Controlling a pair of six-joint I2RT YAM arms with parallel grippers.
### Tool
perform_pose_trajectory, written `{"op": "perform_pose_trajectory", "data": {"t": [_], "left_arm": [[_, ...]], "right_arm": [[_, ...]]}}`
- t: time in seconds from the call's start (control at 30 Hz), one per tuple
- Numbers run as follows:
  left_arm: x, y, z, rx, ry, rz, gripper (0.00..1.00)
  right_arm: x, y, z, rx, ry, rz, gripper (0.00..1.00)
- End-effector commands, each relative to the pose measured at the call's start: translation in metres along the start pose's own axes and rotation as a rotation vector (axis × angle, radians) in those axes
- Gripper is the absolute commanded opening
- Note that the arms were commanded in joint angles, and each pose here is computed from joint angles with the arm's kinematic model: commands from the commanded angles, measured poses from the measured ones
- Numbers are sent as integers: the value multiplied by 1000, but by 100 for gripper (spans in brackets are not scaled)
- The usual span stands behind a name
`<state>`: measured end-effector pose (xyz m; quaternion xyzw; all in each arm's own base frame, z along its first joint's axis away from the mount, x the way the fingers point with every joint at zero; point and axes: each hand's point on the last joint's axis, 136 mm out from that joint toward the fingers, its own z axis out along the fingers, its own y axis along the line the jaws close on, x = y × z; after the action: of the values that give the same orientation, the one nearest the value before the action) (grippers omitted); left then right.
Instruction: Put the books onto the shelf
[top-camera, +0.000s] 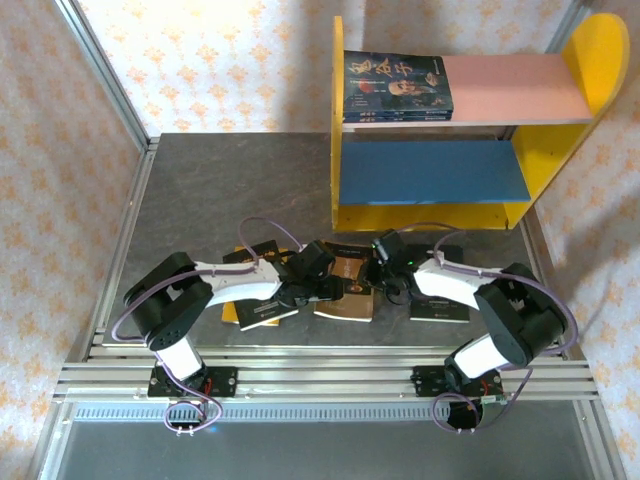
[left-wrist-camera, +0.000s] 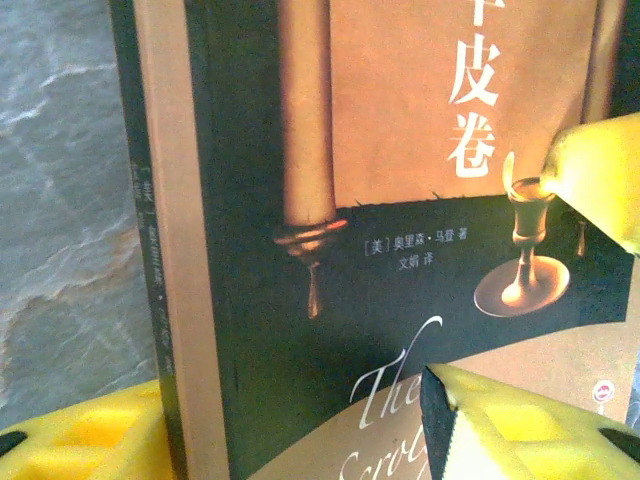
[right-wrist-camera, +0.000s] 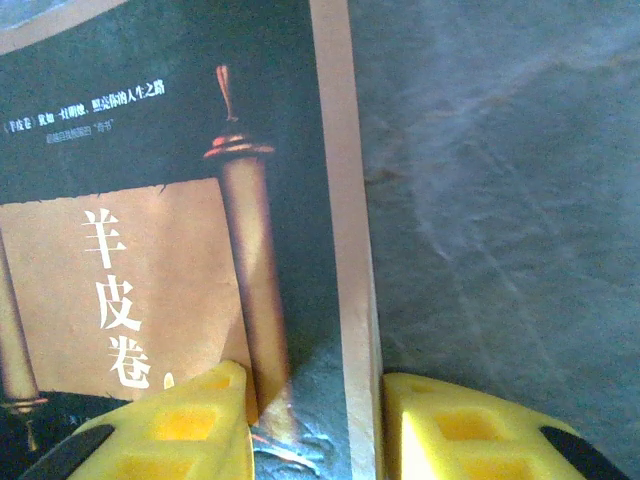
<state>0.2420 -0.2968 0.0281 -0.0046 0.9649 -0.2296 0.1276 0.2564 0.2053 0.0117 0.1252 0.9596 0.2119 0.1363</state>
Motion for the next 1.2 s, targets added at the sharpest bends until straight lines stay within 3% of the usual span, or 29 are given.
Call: {"op": "perform_pose_trajectory", "data": {"t": [0.0,0.33,0.53,0.87,1.17], "left_arm": [[-12,-34,-18,139,-59,23,56],[-17,-28,-33,93,-91,52,54],[-18,-25,-34,73,-97,58,49],[-22,-18,-39,30,-123,70,35],[-25,-17,-43,20,-145,72,15]], "right_arm": [[74,27,56,-150,239,-81,20],[72,28,56,-130,232,-97,26],[71,23,53,-107,222,-97,35],[66,18,46,-72,193,-115,61],[48,12,30,-23,94,-121,70]]}}
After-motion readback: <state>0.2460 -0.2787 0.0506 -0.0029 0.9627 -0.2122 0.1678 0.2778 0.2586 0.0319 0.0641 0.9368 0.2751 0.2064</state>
